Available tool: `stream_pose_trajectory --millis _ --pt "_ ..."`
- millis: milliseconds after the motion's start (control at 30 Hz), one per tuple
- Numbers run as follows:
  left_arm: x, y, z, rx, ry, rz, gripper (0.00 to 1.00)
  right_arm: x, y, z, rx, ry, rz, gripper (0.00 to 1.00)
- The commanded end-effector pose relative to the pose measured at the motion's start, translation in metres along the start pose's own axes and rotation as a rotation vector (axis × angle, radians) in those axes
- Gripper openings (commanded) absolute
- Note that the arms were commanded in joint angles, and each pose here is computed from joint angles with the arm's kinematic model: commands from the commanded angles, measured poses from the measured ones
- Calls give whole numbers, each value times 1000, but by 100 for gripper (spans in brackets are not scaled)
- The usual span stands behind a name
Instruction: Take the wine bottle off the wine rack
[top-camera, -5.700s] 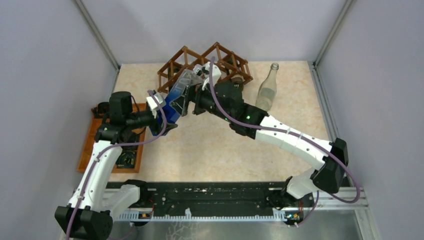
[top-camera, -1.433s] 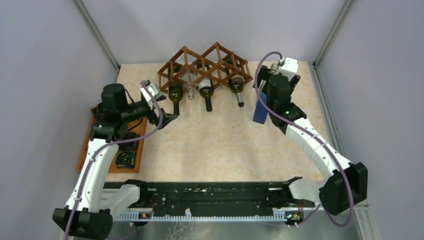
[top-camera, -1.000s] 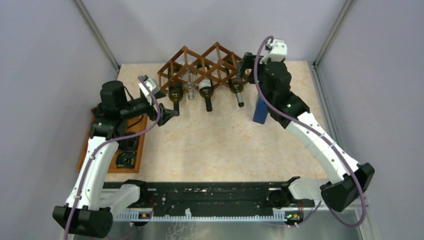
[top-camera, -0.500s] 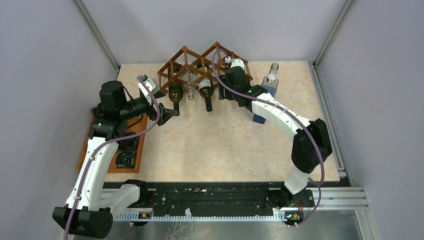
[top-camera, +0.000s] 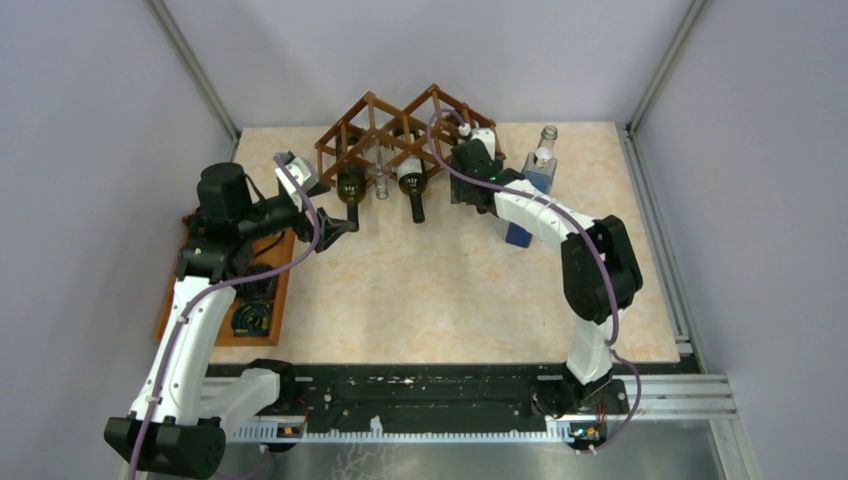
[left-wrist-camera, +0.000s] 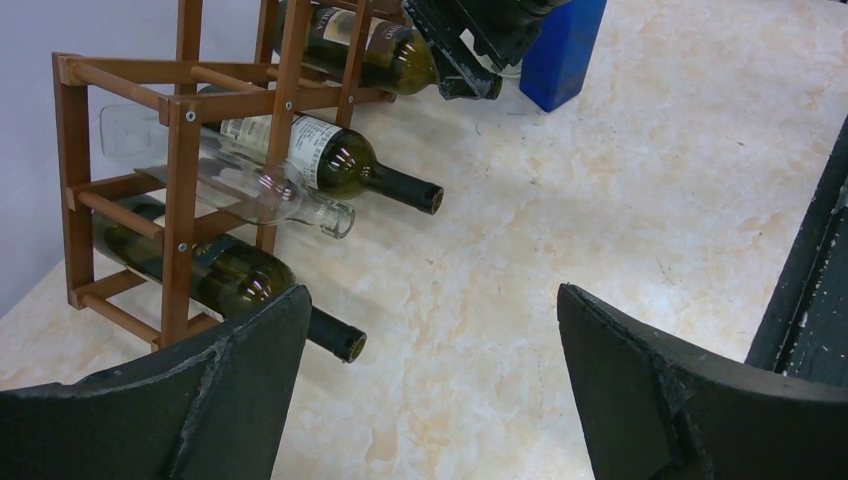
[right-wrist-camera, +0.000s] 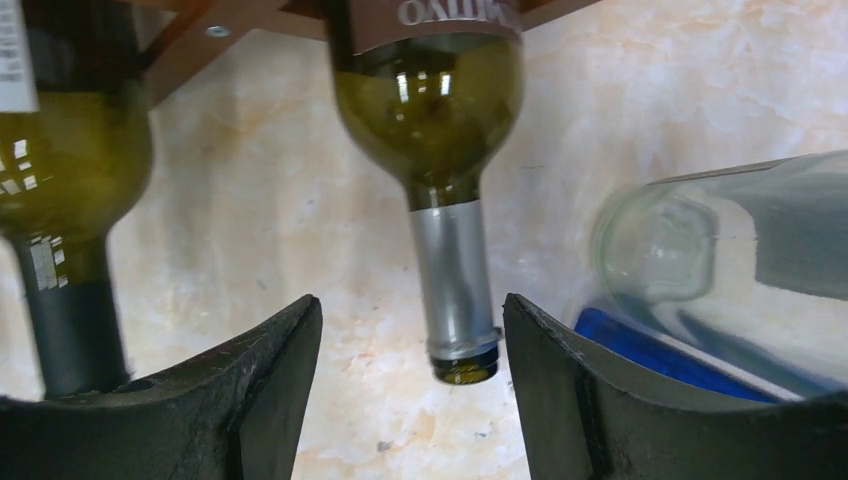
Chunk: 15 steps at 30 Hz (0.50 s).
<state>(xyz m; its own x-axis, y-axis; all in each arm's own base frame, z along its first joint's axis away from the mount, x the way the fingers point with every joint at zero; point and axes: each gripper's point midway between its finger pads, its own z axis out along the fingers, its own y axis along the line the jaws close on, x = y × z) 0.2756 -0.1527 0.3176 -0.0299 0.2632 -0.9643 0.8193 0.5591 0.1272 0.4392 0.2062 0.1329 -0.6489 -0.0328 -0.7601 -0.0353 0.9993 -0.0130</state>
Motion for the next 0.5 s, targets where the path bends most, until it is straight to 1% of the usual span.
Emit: stream_pose_trajectory --millis 0,300,467 --pt "-7 -4 -3 6 -16 23 99 -37 -6 5 29 -89 58 66" --pt "-8 -4 -4 4 -17 27 99 -22 -10 29 61 -53 50 65" --pt "-8 -4 -4 5 -18 28 99 -14 -10 39 64 -37 43 62"
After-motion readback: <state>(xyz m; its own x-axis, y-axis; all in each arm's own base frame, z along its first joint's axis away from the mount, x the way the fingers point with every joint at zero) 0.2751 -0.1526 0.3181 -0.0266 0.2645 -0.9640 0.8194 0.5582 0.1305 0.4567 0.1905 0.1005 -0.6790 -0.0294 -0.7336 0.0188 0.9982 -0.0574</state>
